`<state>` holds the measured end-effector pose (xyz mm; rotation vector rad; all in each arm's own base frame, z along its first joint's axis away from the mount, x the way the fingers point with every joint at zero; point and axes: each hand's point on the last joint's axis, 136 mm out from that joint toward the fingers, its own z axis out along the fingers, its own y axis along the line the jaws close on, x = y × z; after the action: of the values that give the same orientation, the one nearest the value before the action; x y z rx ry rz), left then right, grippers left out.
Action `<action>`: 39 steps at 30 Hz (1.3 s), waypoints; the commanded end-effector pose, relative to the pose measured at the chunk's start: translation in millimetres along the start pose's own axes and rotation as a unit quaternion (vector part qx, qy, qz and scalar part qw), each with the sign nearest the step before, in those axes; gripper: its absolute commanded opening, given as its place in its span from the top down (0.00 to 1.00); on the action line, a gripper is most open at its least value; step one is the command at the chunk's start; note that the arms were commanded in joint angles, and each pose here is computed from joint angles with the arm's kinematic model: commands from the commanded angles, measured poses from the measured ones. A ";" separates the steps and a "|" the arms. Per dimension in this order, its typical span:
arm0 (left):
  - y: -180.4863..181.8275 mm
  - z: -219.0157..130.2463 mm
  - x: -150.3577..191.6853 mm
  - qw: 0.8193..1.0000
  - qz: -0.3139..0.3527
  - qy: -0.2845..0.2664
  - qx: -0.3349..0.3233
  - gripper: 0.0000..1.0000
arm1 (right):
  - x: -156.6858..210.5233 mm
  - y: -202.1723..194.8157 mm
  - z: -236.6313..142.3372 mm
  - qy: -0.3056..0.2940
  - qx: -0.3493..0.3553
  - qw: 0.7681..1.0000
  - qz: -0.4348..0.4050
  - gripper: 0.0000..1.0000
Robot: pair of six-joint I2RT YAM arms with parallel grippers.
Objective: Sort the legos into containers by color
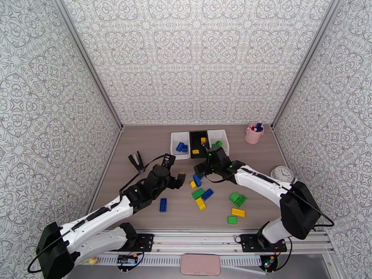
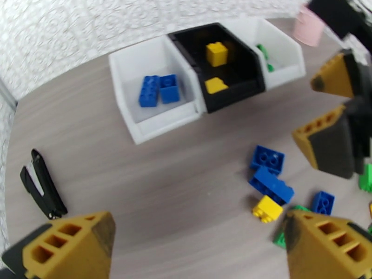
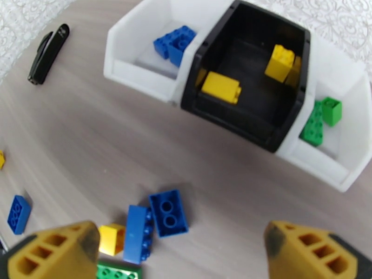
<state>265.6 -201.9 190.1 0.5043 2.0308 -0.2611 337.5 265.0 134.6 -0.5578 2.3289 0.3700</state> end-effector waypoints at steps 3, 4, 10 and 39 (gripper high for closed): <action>-33.6 -16.9 6.6 0.991 0.088 -0.005 0.101 0.00 | 22.2 9.5 5.3 0.051 0.016 0.997 0.055 0.04; -34.3 -18.0 8.4 0.990 0.090 -0.008 0.105 0.00 | 23.4 11.1 4.6 0.054 0.017 0.996 0.063 0.04; -63.2 -16.4 35.0 0.968 0.160 -0.026 0.191 0.00 | 44.3 -9.6 -3.7 0.068 0.073 0.987 0.130 0.05; -148.9 -47.2 27.6 0.878 0.246 -0.117 0.393 0.00 | 90.2 -64.4 -117.1 0.203 0.092 0.971 -0.089 0.06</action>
<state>156.2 -305.1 177.1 1.3684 1.4870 -0.7726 253.8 148.6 160.4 -0.6544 2.5454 0.0006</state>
